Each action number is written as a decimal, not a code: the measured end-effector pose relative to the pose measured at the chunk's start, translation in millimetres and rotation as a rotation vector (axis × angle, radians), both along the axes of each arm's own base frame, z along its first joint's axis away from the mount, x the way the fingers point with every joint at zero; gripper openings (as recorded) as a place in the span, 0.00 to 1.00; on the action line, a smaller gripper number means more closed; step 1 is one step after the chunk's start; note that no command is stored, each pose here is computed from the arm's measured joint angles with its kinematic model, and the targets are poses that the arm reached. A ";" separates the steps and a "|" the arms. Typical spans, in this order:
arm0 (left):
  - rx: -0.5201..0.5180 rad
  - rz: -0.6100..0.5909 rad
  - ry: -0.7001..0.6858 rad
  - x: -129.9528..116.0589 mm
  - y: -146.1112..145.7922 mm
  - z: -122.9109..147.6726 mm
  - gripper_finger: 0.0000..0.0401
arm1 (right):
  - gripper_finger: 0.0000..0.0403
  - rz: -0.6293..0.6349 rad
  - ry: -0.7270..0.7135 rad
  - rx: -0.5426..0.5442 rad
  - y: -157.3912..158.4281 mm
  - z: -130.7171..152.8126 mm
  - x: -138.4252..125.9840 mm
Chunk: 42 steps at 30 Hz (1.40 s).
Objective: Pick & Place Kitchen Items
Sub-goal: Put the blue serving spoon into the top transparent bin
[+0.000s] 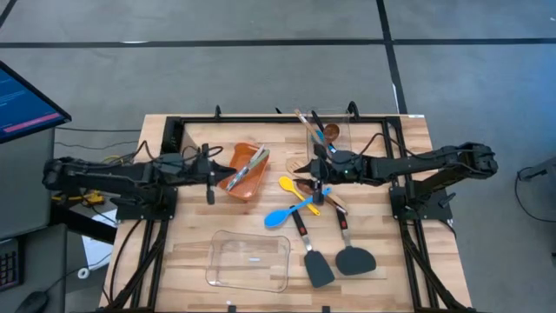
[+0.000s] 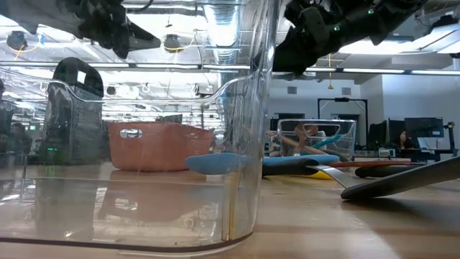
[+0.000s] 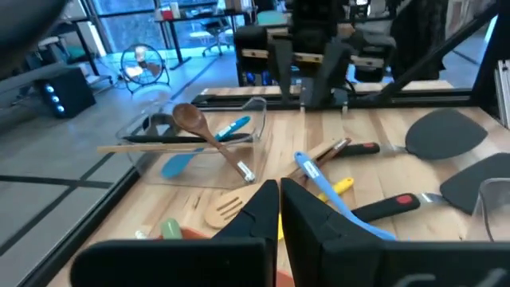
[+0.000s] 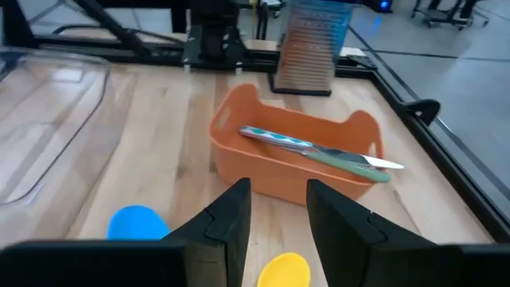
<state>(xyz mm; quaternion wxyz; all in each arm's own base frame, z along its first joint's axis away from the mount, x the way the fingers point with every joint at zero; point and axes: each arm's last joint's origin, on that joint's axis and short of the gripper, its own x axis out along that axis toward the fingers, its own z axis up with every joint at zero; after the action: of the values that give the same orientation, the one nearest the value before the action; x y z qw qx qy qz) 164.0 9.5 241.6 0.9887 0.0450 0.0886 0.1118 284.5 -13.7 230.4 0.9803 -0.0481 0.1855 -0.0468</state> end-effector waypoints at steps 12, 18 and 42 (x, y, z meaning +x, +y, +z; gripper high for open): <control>0.001 0.015 -0.076 -11.1 2.0 10.5 0.01 | 0.29 0.046 0.223 -0.029 7.8 20.7 3.2; 0.004 0.016 -0.073 -10.1 2.1 9.9 0.01 | 0.29 0.072 0.279 0.023 11.2 21.6 1.1; 0.019 0.020 -0.111 -9.9 2.3 13.9 0.01 | 0.29 0.115 0.821 0.008 10.6 2.4 74.4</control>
<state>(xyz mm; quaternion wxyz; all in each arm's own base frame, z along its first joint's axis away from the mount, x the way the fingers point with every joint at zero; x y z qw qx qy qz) 154.2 11.8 255.5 0.9905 0.0471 0.0329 0.1249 358.8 -3.0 232.7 0.8261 -0.0692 0.5583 0.0317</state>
